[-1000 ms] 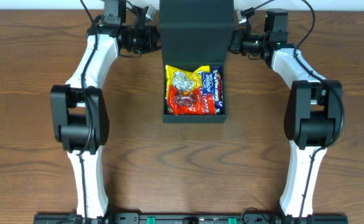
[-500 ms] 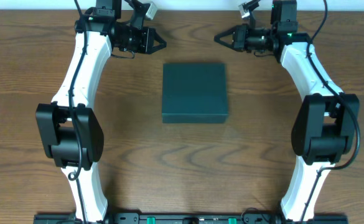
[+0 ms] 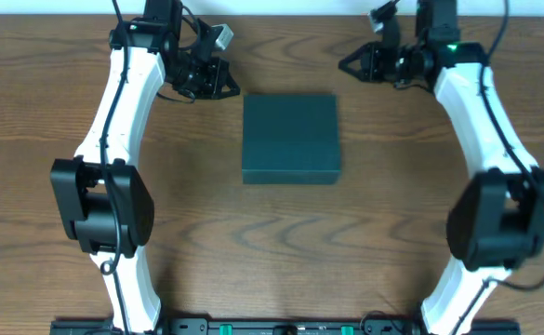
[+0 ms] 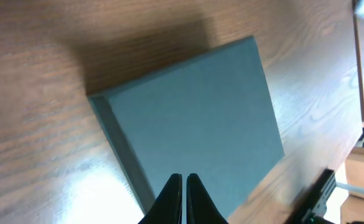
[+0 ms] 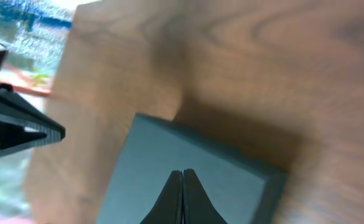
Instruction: Pack container
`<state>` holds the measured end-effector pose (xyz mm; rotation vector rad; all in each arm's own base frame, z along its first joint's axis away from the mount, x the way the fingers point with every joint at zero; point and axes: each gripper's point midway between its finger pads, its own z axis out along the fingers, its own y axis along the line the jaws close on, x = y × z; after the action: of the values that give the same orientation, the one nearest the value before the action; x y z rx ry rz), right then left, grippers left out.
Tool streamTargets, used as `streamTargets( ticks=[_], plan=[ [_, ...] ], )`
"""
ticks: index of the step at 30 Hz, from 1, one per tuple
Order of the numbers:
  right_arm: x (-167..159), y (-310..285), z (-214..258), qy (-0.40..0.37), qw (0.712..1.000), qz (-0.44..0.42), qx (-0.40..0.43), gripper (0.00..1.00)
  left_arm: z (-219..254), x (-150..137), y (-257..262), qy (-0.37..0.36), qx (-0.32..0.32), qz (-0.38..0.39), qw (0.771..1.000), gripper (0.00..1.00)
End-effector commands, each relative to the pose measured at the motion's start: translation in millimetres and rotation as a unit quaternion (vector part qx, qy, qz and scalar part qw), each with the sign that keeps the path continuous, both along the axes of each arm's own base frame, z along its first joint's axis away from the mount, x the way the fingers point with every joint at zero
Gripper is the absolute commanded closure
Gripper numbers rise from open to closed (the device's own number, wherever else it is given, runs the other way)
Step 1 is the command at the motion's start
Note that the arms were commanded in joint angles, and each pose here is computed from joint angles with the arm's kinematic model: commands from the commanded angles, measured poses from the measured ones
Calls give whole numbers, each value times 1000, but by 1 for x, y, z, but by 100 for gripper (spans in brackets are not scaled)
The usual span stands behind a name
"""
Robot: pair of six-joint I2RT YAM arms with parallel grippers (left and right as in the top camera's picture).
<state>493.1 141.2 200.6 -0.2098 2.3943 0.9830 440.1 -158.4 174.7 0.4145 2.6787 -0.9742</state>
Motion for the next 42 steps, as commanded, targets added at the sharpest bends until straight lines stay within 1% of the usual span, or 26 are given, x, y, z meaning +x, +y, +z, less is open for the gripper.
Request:
streamTargets(
  ticks=[1,3,6,8,10,15,16,18,20,23,25,28,31,34,36,39,41,42],
  plan=[
    [-2,-12,39,-76,996,-12,-55,98,52,-11,5,-65,9,-5,998,94],
    [-8,-12,61,-99,994,-14,-54,98,69,-21,6,-78,12,-5,997,94],
    [-22,-13,92,-131,990,-12,-55,98,95,-37,16,-103,38,6,994,94],
    [-36,-12,108,-146,987,-5,-60,98,112,-51,24,-121,58,13,991,94],
    [-50,-9,118,-153,986,6,-66,99,126,-68,27,-137,64,2,989,94],
    [-96,-11,131,-132,986,4,-104,98,160,-129,35,-165,80,-37,982,94],
    [-110,-9,134,-123,986,7,-110,98,168,-148,37,-172,82,-45,981,94],
    [-133,-4,137,-110,988,19,-111,99,181,-171,39,-185,82,-48,978,94],
    [-166,-1,140,-88,989,32,-119,98,197,-202,43,-212,80,-45,973,94],
    [-201,-1,138,-60,988,44,-134,98,207,-235,47,-246,78,-41,965,94],
    [-229,-2,135,-50,987,53,-145,99,207,-258,49,-267,76,-39,960,94],
    [-265,-5,128,-49,988,48,-141,98,200,-287,53,-288,72,-31,955,94],
    [-297,-15,111,-57,989,23,-133,98,181,-309,55,-279,64,-16,958,94],
    [-334,-27,84,-81,990,8,-119,98,153,-329,53,-262,53,-24,963,94],
    [-353,-32,66,-82,991,-6,-106,98,140,-335,50,-254,42,-30,966,94],
    [-376,-39,37,-67,994,-34,-81,98,120,-344,40,-236,7,-48,970,94],
    [-390,-38,19,-48,996,-47,-53,98,102,-348,33,-214,-17,-57,975,94],
    [-395,-37,11,-42,997,-48,-43,98,91,-348,33,-199,-19,-52,978,94]
  ],
)
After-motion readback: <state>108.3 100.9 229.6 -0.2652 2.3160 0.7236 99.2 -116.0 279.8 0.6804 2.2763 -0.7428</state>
